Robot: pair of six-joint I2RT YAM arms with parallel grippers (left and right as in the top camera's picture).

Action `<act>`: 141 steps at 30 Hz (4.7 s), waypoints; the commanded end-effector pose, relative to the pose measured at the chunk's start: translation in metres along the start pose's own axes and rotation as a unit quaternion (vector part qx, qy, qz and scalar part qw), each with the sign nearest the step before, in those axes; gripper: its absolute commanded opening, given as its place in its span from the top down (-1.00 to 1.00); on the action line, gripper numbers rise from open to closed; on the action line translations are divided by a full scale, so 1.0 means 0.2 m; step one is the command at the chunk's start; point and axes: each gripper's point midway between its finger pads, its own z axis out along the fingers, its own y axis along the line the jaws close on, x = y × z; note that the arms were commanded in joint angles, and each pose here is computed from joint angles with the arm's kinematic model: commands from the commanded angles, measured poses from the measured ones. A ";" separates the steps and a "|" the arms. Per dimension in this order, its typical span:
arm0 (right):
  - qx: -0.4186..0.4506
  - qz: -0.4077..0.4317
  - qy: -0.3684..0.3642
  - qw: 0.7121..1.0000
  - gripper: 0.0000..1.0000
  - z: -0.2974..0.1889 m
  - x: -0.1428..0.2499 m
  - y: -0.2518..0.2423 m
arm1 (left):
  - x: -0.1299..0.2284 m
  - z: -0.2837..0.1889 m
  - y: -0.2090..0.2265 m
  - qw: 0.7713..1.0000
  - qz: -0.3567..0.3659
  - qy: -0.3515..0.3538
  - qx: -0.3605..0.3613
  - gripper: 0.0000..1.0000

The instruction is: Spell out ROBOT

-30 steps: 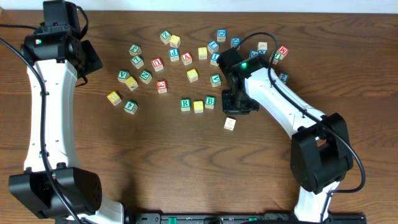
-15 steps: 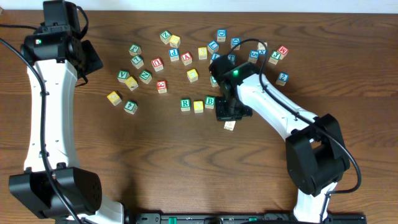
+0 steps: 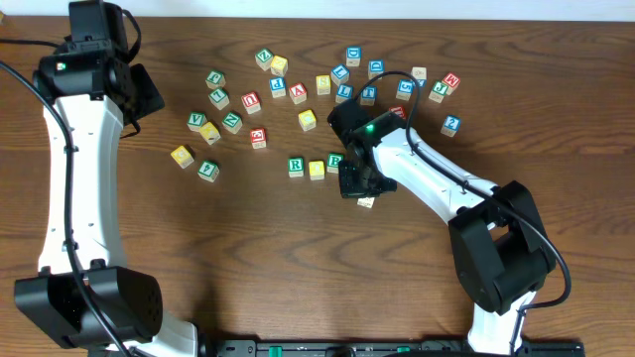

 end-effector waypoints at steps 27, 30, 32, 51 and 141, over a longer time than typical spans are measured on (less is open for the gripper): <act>0.007 -0.019 -0.011 1.000 0.98 0.10 0.04 0.08 | 0.01 0.02 -0.01 1.000 0.000 0.008 0.001 -0.14; 0.005 -0.019 -0.012 1.000 0.98 0.10 0.03 0.09 | 0.01 0.02 -0.01 1.000 0.000 0.008 0.001 -0.14; 0.005 -0.019 -0.013 1.000 0.98 0.10 0.03 0.09 | 0.01 0.02 -0.01 1.000 0.000 0.008 0.001 -0.14; -0.025 -0.021 -0.029 0.999 0.98 -0.04 0.04 0.13 | 0.01 0.02 -0.01 1.000 0.000 0.008 0.001 -0.14; -0.041 -0.017 -0.060 0.997 0.98 0.11 -0.02 0.00 | 0.01 0.02 -0.01 1.000 0.000 0.008 0.002 -0.14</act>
